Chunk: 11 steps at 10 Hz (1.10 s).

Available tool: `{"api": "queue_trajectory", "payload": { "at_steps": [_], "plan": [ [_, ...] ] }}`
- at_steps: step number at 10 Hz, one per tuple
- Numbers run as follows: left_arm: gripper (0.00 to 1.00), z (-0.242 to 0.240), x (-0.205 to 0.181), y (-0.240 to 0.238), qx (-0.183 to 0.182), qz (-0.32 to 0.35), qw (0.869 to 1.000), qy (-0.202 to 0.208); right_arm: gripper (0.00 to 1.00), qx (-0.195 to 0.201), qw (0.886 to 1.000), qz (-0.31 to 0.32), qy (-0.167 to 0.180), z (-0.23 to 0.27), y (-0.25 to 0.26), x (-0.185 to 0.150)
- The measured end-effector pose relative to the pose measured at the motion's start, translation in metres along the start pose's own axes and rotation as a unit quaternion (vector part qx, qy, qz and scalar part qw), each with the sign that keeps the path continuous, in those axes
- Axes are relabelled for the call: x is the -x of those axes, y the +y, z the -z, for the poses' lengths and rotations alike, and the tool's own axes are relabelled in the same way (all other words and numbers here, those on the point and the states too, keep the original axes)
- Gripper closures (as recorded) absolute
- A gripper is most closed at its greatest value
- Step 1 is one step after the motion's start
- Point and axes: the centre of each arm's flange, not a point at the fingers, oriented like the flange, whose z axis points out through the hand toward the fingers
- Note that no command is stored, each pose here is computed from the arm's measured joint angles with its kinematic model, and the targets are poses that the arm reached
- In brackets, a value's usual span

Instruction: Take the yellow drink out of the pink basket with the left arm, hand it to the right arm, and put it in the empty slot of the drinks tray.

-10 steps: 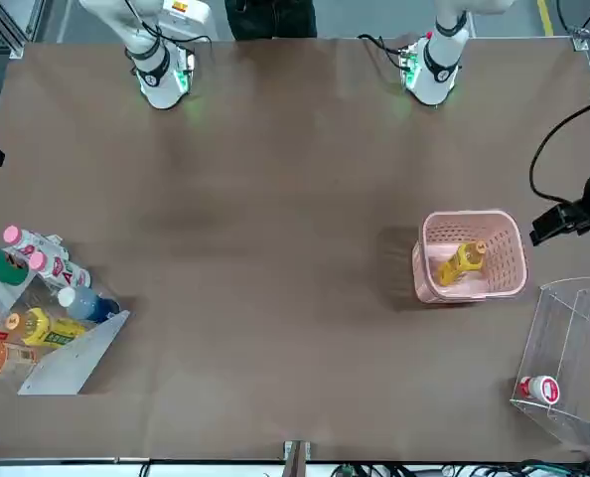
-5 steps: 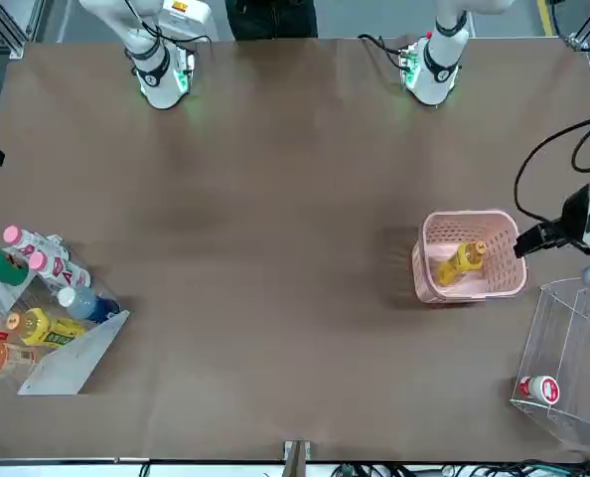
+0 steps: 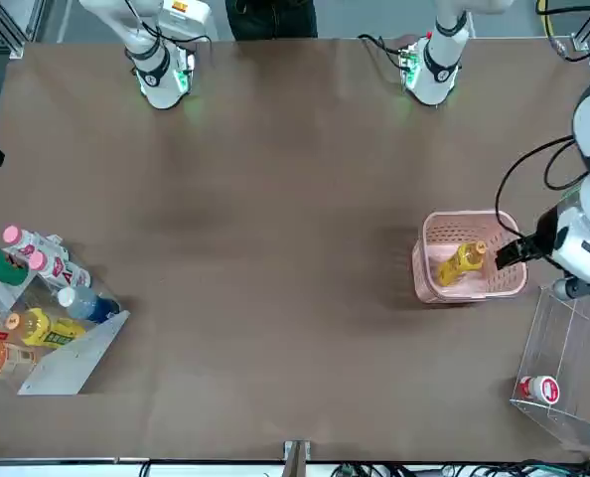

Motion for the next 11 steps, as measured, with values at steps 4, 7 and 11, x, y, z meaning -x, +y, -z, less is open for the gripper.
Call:
{"api": "queue_trajectory", "payload": {
  "at_steps": [4, 7, 11],
  "plan": [
    [0.0, -0.04, 0.022, 0.007, 0.014, 0.007, 1.0, 0.019, 0.01, 0.0, 1.0, 0.0, 0.0, 0.0, 0.0, 0.0],
    [0.0, -0.071, 0.035, -0.001, 0.015, 0.012, 1.0, 0.023, 0.01, 0.0, 1.0, 0.0, 0.0, 0.0, 0.0, 0.0],
    [0.0, -0.098, 0.044, -0.007, 0.016, 0.015, 0.999, 0.036, 0.01, 0.0, 1.0, 0.0, 0.0, 0.0, 0.0, 0.0]
  ]
}}
